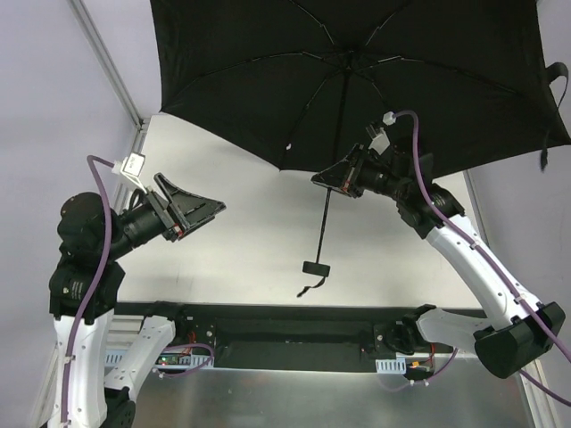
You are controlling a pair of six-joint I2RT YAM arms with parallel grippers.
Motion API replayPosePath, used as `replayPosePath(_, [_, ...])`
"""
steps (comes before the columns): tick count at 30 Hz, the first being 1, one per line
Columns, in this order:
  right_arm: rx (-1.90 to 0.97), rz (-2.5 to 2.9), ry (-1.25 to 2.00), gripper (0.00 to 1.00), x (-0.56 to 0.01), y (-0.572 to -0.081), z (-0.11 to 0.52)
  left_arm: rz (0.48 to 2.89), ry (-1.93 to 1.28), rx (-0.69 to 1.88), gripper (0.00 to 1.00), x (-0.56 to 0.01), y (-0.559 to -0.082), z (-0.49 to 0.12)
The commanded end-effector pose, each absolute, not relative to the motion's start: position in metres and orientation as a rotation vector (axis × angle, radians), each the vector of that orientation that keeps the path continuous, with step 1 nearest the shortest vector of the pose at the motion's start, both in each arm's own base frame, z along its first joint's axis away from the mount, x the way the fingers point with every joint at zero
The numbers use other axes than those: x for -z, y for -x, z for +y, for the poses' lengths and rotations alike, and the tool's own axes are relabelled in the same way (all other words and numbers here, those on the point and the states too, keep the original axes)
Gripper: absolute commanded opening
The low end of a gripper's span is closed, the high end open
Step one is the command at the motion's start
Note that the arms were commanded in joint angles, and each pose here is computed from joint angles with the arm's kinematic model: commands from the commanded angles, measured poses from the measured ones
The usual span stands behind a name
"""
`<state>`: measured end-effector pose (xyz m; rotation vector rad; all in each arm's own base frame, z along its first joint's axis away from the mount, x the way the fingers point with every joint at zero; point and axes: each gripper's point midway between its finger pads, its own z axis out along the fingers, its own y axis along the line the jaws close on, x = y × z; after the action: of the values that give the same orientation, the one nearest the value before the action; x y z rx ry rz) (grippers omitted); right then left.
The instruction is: Put away the umbrella
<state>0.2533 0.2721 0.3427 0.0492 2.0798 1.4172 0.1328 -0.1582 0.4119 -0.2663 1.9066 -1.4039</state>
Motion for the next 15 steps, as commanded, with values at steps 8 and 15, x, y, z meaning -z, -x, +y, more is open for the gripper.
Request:
replayPosePath(8, [-1.622, 1.864, 0.020, 0.00, -0.399, -0.255, 0.286, 1.933, 0.018, 1.579, 0.80, -0.426, -0.155, -0.242])
replayPosePath(15, [-1.662, 1.826, 0.004, 0.00, -0.413, -0.255, 0.287, 2.033, -0.131, 1.618, 0.77, -0.405, -0.170, -0.311])
